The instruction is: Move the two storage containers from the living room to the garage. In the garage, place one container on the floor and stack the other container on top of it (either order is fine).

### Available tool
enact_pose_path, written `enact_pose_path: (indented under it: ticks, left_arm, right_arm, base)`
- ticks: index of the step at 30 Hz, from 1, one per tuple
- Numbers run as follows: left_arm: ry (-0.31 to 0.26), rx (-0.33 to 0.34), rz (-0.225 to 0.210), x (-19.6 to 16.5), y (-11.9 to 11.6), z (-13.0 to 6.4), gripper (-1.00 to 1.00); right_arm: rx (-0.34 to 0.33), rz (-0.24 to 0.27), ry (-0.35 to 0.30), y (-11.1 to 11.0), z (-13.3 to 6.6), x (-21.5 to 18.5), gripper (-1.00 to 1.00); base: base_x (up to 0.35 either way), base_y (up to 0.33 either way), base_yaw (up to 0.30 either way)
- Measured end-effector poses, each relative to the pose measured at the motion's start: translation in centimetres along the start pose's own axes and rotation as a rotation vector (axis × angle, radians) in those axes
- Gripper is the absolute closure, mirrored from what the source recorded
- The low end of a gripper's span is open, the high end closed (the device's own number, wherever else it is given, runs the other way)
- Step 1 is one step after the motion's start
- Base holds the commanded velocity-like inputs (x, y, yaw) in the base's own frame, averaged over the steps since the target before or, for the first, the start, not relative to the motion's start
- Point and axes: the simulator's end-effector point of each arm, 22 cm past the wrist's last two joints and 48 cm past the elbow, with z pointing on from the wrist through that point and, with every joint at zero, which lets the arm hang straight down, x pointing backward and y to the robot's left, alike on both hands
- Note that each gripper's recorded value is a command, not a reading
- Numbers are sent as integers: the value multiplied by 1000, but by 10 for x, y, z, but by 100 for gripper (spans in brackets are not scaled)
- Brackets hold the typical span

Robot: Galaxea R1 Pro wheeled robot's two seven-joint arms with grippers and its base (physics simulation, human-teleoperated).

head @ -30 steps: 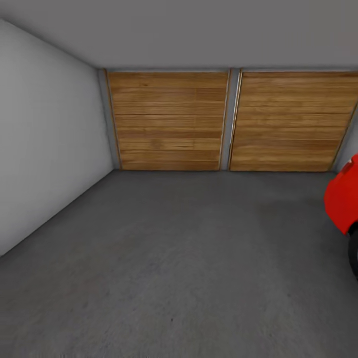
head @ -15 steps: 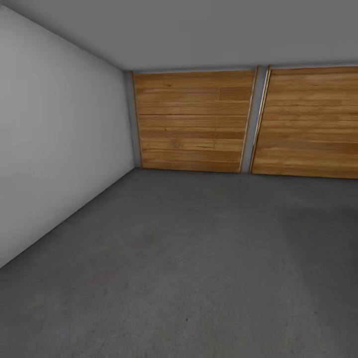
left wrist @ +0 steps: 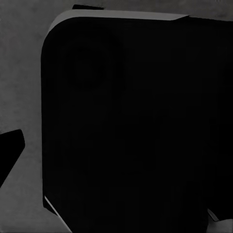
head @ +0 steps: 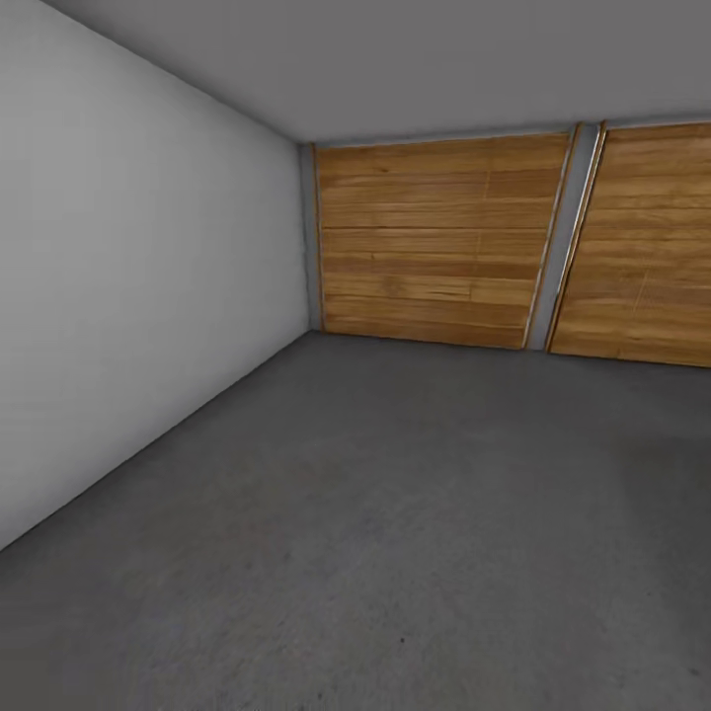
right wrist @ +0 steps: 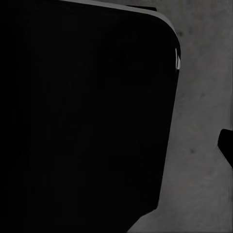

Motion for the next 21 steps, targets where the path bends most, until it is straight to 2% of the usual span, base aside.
enact_pose_path:
  ticks: [21]
  left_arm:
    - [0, 13, 2, 1, -10, 0, -100]
  right_arm:
    - [4, -3, -1, -1, 0, 0, -100]
  base:
    - [0, 0, 288]
